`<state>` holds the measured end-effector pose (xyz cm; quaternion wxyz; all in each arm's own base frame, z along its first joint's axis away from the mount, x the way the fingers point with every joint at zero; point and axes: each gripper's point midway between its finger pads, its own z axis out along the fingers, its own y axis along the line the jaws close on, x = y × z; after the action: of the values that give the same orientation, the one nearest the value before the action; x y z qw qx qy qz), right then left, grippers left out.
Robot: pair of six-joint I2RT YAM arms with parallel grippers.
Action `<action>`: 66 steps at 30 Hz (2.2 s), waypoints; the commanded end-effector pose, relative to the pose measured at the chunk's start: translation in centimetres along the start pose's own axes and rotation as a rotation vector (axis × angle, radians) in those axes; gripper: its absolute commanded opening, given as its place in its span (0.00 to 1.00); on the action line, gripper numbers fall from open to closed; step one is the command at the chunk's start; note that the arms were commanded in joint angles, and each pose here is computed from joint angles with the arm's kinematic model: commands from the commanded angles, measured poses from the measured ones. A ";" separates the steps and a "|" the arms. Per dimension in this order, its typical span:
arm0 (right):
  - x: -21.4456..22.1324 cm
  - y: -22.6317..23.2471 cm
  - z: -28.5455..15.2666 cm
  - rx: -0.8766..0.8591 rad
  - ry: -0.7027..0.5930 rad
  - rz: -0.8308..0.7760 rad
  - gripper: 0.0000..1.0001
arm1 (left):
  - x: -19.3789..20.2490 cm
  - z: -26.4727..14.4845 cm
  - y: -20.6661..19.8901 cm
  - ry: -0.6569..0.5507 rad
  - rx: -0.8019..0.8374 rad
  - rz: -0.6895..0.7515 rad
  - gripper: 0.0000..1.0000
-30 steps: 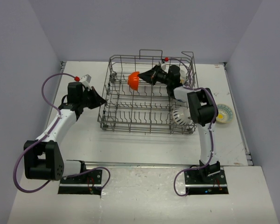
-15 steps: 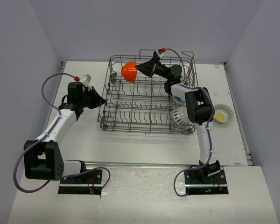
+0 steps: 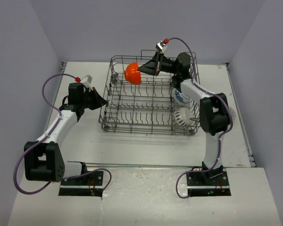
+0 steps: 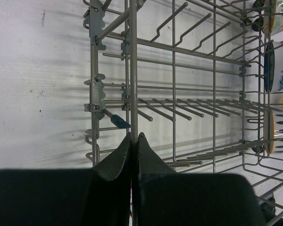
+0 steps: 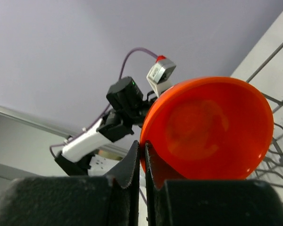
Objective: Unload the bowls from the dish rack
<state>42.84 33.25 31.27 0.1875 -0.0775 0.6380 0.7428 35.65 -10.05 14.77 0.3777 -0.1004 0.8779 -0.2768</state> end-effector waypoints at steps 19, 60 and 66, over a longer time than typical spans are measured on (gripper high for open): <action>-3.3 6.3 -8.1 0.660 -0.239 -0.519 0.00 | 0.8 0.2 0.8 0.026 -0.033 -0.005 0.00; 3.2 -5.6 -41.9 2.005 -0.566 -0.208 0.00 | 1.3 0.4 0.7 0.051 -0.034 0.012 0.00; 3.3 -6.9 -43.7 2.037 -0.566 -0.148 0.00 | 1.3 0.6 0.6 0.053 -0.031 0.019 0.00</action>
<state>35.93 -7.11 15.24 0.3275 0.2385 0.9002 -0.1599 35.66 -10.19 14.74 0.3776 -0.0986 0.8782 -0.2766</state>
